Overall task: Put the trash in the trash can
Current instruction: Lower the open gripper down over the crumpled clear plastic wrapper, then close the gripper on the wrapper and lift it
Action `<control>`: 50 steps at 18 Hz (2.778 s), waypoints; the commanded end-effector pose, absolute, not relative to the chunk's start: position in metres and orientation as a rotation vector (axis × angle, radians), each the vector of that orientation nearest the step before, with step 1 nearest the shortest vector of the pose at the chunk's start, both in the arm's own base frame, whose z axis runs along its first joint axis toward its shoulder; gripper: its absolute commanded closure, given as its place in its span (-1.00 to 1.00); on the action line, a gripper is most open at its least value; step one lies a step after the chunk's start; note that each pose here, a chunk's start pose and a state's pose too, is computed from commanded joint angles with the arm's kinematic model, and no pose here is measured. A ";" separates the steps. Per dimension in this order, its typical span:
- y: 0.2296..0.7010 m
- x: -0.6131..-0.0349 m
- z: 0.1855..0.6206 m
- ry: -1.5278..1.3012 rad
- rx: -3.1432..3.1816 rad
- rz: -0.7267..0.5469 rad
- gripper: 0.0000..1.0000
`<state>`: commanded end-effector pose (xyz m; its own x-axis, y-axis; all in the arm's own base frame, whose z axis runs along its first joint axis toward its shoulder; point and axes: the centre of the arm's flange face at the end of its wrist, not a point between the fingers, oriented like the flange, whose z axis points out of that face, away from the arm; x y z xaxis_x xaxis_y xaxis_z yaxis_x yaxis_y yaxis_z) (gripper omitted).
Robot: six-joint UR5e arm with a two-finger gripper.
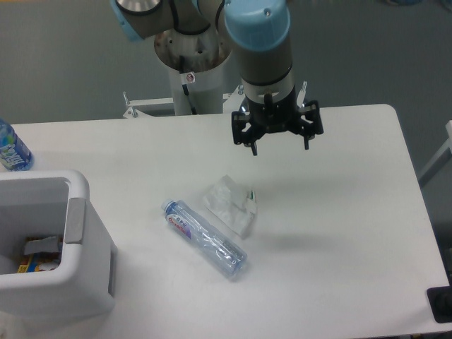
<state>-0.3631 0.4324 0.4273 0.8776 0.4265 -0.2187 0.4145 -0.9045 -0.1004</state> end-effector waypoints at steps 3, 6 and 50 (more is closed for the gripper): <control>0.439 -0.366 0.414 -0.662 -2.979 0.357 -1.00; 0.433 -0.366 0.398 -0.673 -2.990 0.335 -1.00; 0.447 -0.332 0.218 -0.794 -3.214 0.185 -0.78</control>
<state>-0.3315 0.4471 0.2179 0.8799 0.4513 -0.1488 0.4706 -0.8710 0.1413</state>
